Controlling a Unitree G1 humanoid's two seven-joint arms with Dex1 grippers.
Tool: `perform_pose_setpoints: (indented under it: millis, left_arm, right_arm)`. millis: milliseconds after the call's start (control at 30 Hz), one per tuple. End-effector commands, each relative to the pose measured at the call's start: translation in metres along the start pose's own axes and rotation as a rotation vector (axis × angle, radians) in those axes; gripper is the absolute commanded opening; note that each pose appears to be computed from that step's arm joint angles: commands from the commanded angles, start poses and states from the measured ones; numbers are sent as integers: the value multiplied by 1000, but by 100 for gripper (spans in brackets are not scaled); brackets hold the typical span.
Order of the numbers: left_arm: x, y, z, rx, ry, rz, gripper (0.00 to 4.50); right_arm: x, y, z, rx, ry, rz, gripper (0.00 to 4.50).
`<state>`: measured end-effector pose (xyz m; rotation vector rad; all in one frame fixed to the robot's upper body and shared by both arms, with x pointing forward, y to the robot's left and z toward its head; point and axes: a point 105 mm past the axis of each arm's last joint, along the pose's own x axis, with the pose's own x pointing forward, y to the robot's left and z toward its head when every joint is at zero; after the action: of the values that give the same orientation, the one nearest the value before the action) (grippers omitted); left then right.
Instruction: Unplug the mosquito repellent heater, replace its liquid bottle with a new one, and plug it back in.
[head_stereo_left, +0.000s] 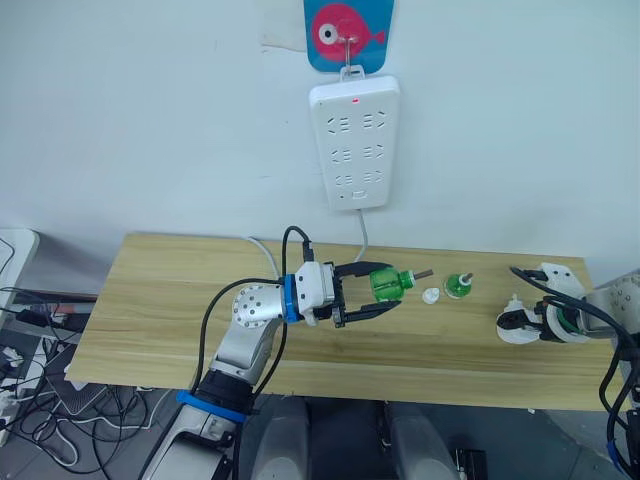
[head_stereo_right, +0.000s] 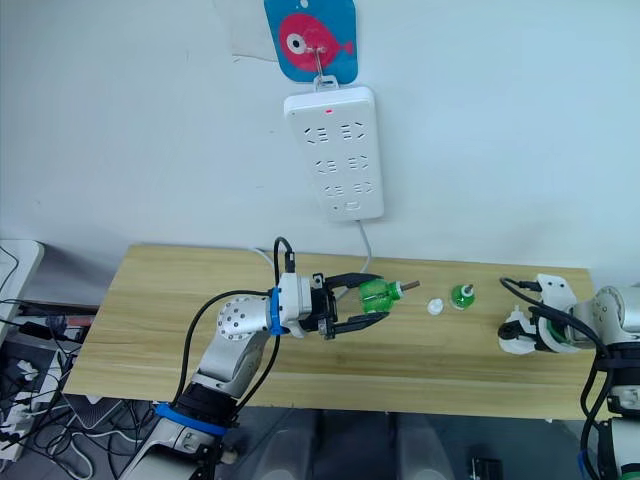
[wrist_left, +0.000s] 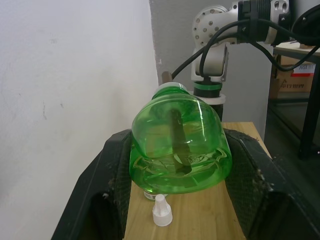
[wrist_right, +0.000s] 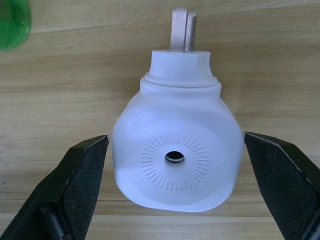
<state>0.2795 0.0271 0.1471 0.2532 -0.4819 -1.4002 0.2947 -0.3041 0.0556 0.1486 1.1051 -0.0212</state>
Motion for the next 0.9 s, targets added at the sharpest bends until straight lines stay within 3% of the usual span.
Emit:
perform_pose_setpoints:
  millis: [33,200,500,600,800,900]
  left_arm:
    - [4,-3,9,27,-31,-11,226]
    - [3,-7,11,23,-33,-15,226]
    - [2,-11,14,19,-48,-45,226]
    - [-9,-19,19,49,-66,-125,226]
    - [-29,-33,22,77,-87,-247,226]
    - [-31,-32,23,84,-97,-260,226]
  right_arm:
    - [-4,-4,2,13,-27,-8,432]
    - [-4,-8,-2,17,-31,-9,295]
    - [-26,-4,-3,39,-91,101,295]
    - [-71,21,-6,-7,-136,412,295]
    - [-144,56,-34,-50,-151,894,295]
    - [-162,75,-36,-65,-168,1040,295]
